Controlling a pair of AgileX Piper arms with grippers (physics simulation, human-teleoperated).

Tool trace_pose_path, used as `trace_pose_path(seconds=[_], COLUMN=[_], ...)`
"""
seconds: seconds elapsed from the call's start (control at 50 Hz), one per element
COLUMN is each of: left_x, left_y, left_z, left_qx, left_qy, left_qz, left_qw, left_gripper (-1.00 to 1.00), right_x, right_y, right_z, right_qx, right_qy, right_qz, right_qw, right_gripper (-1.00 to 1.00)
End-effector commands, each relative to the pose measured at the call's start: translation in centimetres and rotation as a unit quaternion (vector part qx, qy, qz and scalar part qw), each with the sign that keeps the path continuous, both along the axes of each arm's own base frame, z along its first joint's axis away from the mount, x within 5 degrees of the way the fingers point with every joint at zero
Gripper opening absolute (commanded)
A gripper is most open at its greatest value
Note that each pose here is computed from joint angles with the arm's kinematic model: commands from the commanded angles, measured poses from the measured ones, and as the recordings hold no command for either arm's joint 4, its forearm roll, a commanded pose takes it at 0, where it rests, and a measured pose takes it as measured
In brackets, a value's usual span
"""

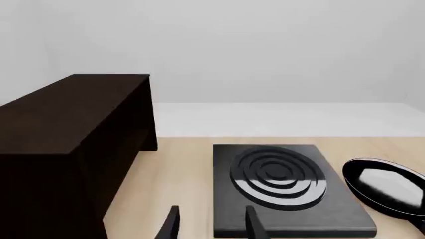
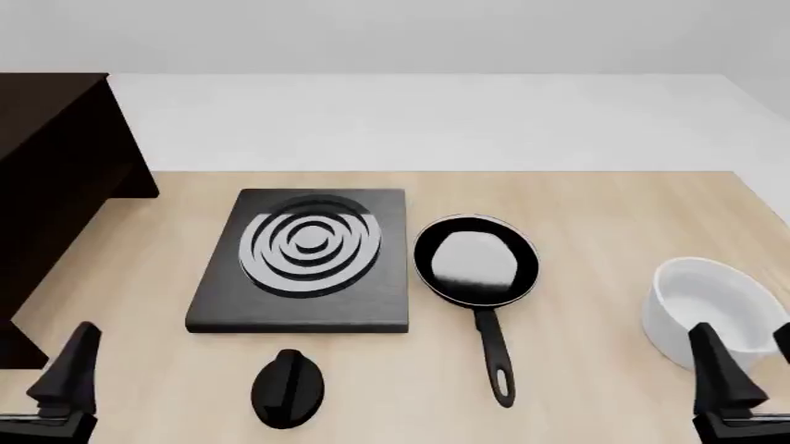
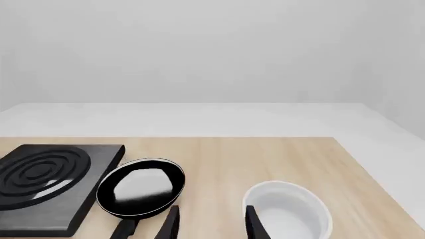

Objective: Put the frying pan under the cabinet shelf.

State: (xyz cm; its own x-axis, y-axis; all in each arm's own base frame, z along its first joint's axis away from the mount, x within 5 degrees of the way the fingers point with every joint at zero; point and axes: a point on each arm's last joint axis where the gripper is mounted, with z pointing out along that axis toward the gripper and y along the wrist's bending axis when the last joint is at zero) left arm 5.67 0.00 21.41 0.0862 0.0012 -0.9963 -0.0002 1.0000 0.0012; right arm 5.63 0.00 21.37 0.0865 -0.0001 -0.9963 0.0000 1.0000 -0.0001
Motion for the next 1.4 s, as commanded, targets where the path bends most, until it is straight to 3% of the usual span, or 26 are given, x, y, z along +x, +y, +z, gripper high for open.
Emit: trace_pose_path(seconds=[0.02, 0.18, 0.32, 0.46, 0.52, 0.58, 0.64, 0.74, 0.86, 0.88, 1.0, 1.04, 1.06, 1.08, 1.14, 1.16, 1.2, 1.24, 1.26, 1.3, 1.32, 1.4], left_x=[0.3, 0.3, 0.6, 1.7, 2.2, 3.2, 4.0, 5.8, 7.2, 7.3, 8.1, 8.6, 8.6, 8.6, 8.8, 8.8, 8.6, 8.6, 8.7, 8.4, 8.5, 8.4], left_y=[0.0, 0.0, 0.0, -0.4, -1.0, -1.2, -2.1, -2.8, -4.3, -4.8, -6.1, -6.6, -7.2, -7.4, -8.7, -8.8, -9.7, -10.2, -10.3, -11.5, -11.6, -13.0], left_z=[0.1, 0.5, 2.5, 4.9, 5.2, 6.3, 6.5, 6.5, 6.9, 7.1, 8.1, 7.6, 7.2, 7.2, 6.6, 6.6, 5.8, 5.8, 6.1, 5.2, 5.1, 4.2], left_qx=[0.008, 0.012, 0.020, 0.054, 0.094, 0.086, 0.127, 0.147, 0.191, 0.216, 0.257, 0.292, 0.315, 0.318, 0.364, 0.368, 0.402, 0.414, 0.413, 0.450, 0.451, 0.481], left_qy=[0.006, 0.006, -0.004, -0.024, -0.030, -0.028, -0.035, -0.038, -0.049, -0.060, -0.085, -0.094, -0.105, -0.106, -0.129, -0.131, -0.151, -0.165, -0.165, -0.190, -0.190, -0.210], left_qz=[0.000, 0.001, 0.001, -0.024, -0.051, -0.059, -0.092, -0.103, -0.138, -0.148, -0.168, -0.171, -0.181, -0.184, -0.204, -0.204, -0.218, -0.221, -0.222, -0.238, -0.239, -0.255], left_qw=[1.0000, 0.9999, 0.9998, 0.9980, 0.9938, 0.9942, 0.9871, 0.9831, 0.9705, 0.9632, 0.9477, 0.9362, 0.9258, 0.9239, 0.8995, 0.8978, 0.8766, 0.8675, 0.8677, 0.8397, 0.8385, 0.8119], left_gripper=[1.00, 1.00, 1.00, 1.00, 1.00, 1.00, 1.00, 1.00, 1.00, 1.00, 1.00, 1.00, 1.00, 1.00, 1.00, 1.00, 1.00, 1.00, 1.00, 1.00, 1.00, 1.00], right_x=[0.0, 0.0, 0.0, 0.0, 0.0, 0.0, 0.0, 0.0, 0.0, 0.0, 0.0, 0.0, 0.0, 0.0, 0.0, 0.0, 0.0, 0.0, 0.0, 0.0, 0.0, 0.0], right_y=[0.0, 0.0, 0.0, 0.0, 0.0, 0.0, 0.0, 0.0, 0.0, 0.0, 0.0, 0.0, 0.0, 0.0, 0.0, 0.0, 0.0, 0.0, 0.0, 0.0, 0.0, 0.0], right_z=[0.1, 0.1, 0.1, 0.1, 0.1, 0.1, 0.1, 0.1, 0.1, 0.1, 0.1, 0.1, 0.1, 0.1, 0.1, 0.1, 0.1, 0.1, 0.1, 0.1, 0.1, 0.1], right_qx=[0.000, 0.000, 0.000, 0.000, 0.000, 0.000, 0.000, 0.000, 0.000, 0.000, 0.000, 0.000, 0.000, 0.000, 0.000, 0.000, 0.000, 0.000, 0.000, 0.000, 0.000, 0.000], right_qy=[0.000, 0.001, 0.000, 0.000, 0.000, 0.000, 0.000, 0.001, 0.000, 0.000, 0.000, 0.001, 0.000, 0.001, 0.001, 0.000, 0.000, 0.000, 0.000, 0.000, 0.000, 0.001], right_qz=[0.000, 0.000, 0.000, 0.000, 0.000, 0.000, 0.000, 0.000, 0.000, 0.000, 0.000, 0.000, 0.000, 0.000, 0.000, 0.000, 0.000, 0.000, 0.000, 0.000, 0.000, 0.000], right_qw=[1.0000, 1.0000, 1.0000, 1.0000, 1.0000, 1.0000, 1.0000, 1.0000, 1.0000, 1.0000, 1.0000, 1.0000, 1.0000, 1.0000, 1.0000, 1.0000, 1.0000, 1.0000, 1.0000, 1.0000, 1.0000, 1.0000], right_gripper=[1.00, 1.00, 1.00, 1.00, 1.00, 1.00, 1.00, 1.00, 1.00, 1.00, 1.00, 1.00, 1.00, 1.00, 1.00, 1.00, 1.00, 1.00, 1.00, 1.00, 1.00, 1.00])
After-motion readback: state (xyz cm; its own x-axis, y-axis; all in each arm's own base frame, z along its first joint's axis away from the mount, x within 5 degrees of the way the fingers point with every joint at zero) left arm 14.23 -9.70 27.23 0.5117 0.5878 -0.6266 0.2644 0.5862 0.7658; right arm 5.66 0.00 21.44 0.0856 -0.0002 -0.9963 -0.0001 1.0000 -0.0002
